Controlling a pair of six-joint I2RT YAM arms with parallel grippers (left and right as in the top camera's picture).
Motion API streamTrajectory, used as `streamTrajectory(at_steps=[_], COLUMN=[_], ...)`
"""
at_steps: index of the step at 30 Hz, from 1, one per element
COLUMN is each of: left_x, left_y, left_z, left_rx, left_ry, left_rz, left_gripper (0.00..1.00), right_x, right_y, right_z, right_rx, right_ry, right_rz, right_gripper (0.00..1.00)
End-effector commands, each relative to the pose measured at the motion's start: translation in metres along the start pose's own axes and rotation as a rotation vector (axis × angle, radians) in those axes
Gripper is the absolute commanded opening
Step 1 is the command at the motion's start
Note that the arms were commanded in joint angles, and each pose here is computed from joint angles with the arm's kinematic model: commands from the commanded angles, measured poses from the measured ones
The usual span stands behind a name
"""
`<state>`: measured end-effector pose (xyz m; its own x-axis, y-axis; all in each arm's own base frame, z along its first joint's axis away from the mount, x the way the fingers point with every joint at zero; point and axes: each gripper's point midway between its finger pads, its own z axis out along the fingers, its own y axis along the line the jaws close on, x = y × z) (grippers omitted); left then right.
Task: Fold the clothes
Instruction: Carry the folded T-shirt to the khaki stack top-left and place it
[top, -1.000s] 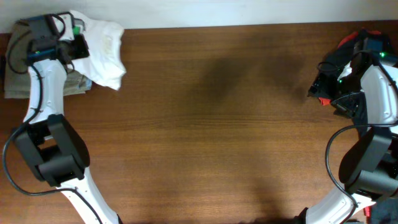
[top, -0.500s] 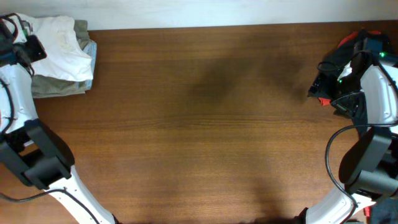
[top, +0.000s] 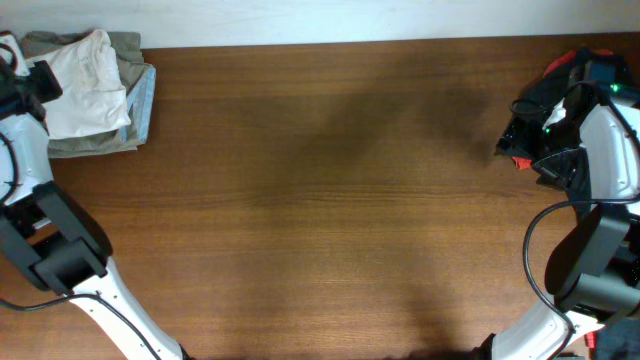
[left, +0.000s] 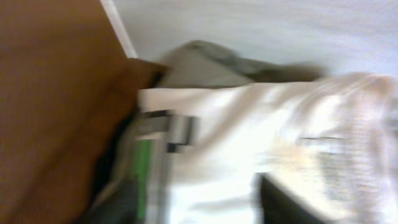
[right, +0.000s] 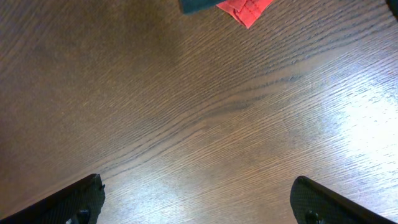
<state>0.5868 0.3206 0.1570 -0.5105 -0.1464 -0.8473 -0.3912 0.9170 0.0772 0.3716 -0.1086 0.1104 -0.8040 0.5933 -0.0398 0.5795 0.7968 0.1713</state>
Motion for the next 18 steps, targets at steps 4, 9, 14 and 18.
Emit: streamTrajectory(at_steps=[4, 9, 14, 18], left_x=[-0.006, 0.089, 0.011, -0.100], left_y=[-0.093, -0.143, -0.136, -0.120], left_z=[0.013, 0.066, 0.020, -0.131], left_rx=[0.221, 0.279, 0.277, 0.276], left_ry=[-0.046, 0.116, 0.043, -0.047], left_rz=[-0.025, -0.006, -0.002, 0.003], left_gripper=[0.01, 0.01, 0.25, 0.99], right_x=[0.000, 0.000, 0.000, 0.000], right_y=[-0.002, -0.002, -0.002, -0.002], right_z=[-0.001, -0.001, -0.001, -0.001], right_rx=[0.008, 0.008, 0.008, 0.008], right_ry=[-0.005, -0.005, -0.005, -0.005], right_rz=[-0.002, -0.002, -0.002, -0.002], right_gripper=[0.99, 0.99, 0.99, 0.99])
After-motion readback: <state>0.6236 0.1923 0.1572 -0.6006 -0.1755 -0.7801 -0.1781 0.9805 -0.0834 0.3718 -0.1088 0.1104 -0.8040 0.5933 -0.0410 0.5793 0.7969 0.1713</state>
